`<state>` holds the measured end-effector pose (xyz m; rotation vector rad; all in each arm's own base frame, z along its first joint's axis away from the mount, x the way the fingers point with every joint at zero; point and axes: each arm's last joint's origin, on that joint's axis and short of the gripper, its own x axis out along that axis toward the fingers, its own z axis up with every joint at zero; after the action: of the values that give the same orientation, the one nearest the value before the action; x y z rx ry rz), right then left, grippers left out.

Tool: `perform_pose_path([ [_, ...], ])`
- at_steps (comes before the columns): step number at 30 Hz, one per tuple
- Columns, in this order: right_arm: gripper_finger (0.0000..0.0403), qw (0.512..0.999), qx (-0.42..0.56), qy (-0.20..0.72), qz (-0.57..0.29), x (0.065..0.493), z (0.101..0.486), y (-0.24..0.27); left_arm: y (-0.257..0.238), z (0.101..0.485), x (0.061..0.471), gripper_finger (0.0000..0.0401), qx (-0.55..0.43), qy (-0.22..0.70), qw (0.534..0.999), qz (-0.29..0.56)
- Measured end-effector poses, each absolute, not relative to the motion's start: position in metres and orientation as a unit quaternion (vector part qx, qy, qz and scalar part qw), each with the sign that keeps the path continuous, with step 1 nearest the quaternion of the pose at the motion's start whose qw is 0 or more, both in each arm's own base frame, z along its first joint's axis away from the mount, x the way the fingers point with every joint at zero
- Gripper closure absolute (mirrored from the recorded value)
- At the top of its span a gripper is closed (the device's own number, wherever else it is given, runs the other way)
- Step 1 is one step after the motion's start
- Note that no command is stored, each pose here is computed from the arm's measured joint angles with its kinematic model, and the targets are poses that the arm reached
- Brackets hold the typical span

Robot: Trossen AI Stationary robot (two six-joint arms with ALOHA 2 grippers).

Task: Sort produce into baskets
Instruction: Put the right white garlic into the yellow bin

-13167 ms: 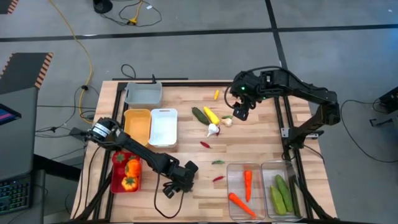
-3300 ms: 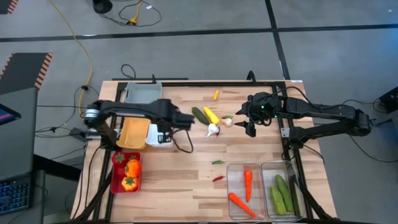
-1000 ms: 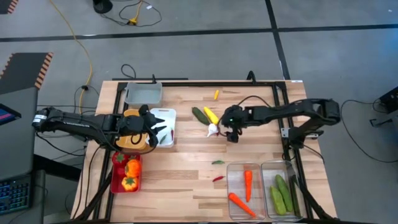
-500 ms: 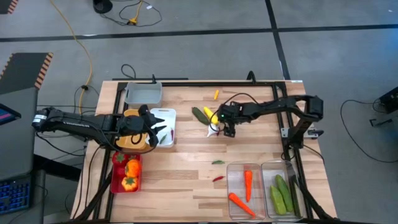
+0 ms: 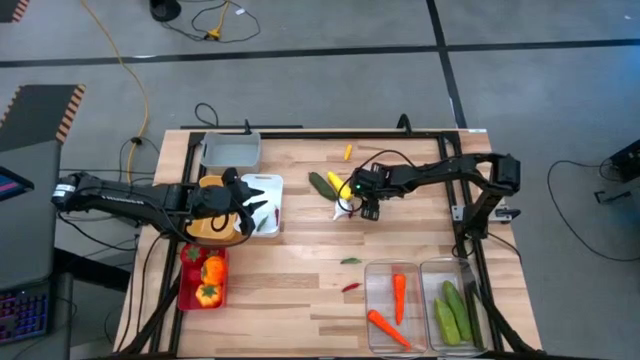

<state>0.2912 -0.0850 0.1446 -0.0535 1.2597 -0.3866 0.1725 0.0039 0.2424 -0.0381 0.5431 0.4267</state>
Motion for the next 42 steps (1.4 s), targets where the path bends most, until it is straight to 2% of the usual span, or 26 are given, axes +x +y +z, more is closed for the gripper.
perform_pose_path([
  [10,0.0195,0.792,-0.029,0.584,-0.177,0.293,0.147,-0.082,0.004,0.242,0.173,0.0282,-0.019,0.266,0.941,0.209],
  [15,0.0229,0.790,-0.035,0.589,-0.167,0.301,0.161,-0.077,0.004,0.243,0.173,0.0282,-0.020,0.260,0.942,0.209],
  [23,0.0224,0.795,-0.039,0.585,-0.155,0.318,0.196,-0.073,0.006,0.247,0.176,0.0282,-0.027,0.237,0.947,0.213],
  [29,0.0224,0.828,-0.032,0.541,-0.143,0.335,0.228,-0.072,0.008,0.254,0.179,0.0279,0.017,0.211,0.956,0.202],
  [42,0.0223,0.923,-0.031,0.364,-0.124,0.371,0.282,-0.072,0.008,0.271,0.198,0.0170,0.101,0.114,0.973,0.176],
])
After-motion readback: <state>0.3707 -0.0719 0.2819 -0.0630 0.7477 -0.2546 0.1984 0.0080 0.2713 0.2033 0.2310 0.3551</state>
